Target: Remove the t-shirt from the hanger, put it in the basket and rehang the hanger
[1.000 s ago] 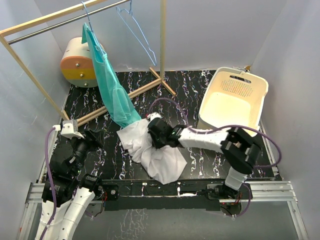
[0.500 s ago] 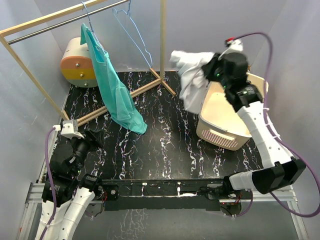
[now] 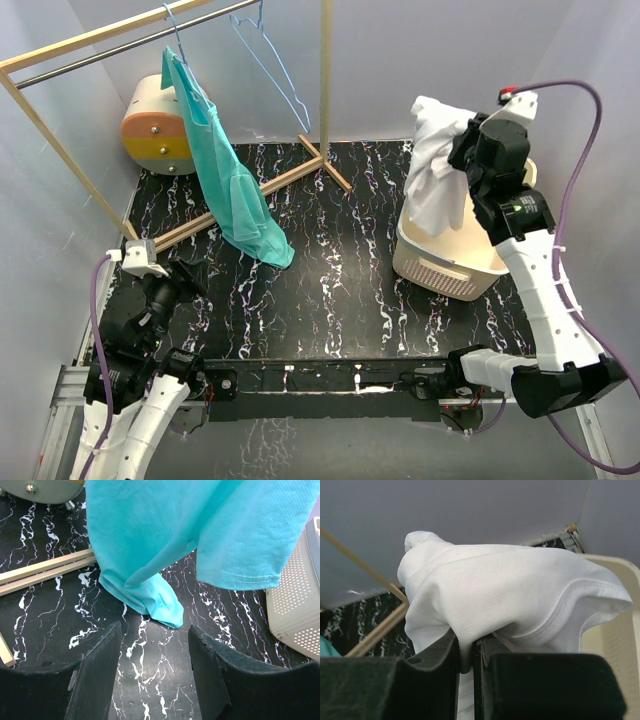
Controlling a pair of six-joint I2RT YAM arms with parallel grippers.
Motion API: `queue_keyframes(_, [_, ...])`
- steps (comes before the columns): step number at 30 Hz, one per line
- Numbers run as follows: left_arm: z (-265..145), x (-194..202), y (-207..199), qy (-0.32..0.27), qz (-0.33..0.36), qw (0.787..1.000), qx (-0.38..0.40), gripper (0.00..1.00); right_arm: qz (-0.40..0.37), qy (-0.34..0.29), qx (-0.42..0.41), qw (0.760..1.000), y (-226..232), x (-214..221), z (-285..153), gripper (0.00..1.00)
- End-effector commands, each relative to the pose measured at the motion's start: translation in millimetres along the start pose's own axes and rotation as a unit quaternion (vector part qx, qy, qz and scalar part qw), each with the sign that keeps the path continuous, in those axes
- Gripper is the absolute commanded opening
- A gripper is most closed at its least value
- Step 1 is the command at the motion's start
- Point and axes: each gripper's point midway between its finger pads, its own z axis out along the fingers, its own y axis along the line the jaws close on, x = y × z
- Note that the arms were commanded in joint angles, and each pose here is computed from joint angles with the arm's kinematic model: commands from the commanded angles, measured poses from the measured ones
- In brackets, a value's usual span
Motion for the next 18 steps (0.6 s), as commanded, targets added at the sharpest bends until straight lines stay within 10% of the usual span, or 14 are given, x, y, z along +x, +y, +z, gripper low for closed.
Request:
queue_keyframes(1, [3.9, 4.2, -0.2, 0.011, 0.002, 1.000, -0.001, 0.54, -0.015, 0.035, 0.051, 0.998, -28.0, 47.9, 7.1, 0.08])
queue_keyframes(6, [4.6, 4.9, -0.5, 0.014, 0.002, 1.000, 0.000, 0.55, -0.011, 0.063, 0.062, 0.996, -40.7, 79.7, -1.6, 0.32])
queue_keyframes(9, [4.5, 4.8, -0.7, 0.014, 0.002, 1.000, 0.000, 0.55, -0.003, 0.051, 0.061, 0.997, -43.9, 74.4, -12.8, 0.71])
queue_keyframes(18, [5.6, 5.5, -1.4, 0.016, 0.002, 1.000, 0.001, 0.55, -0.001, 0.050, -0.197, 0.979, 38.9, 53.5, -56.5, 0.61])
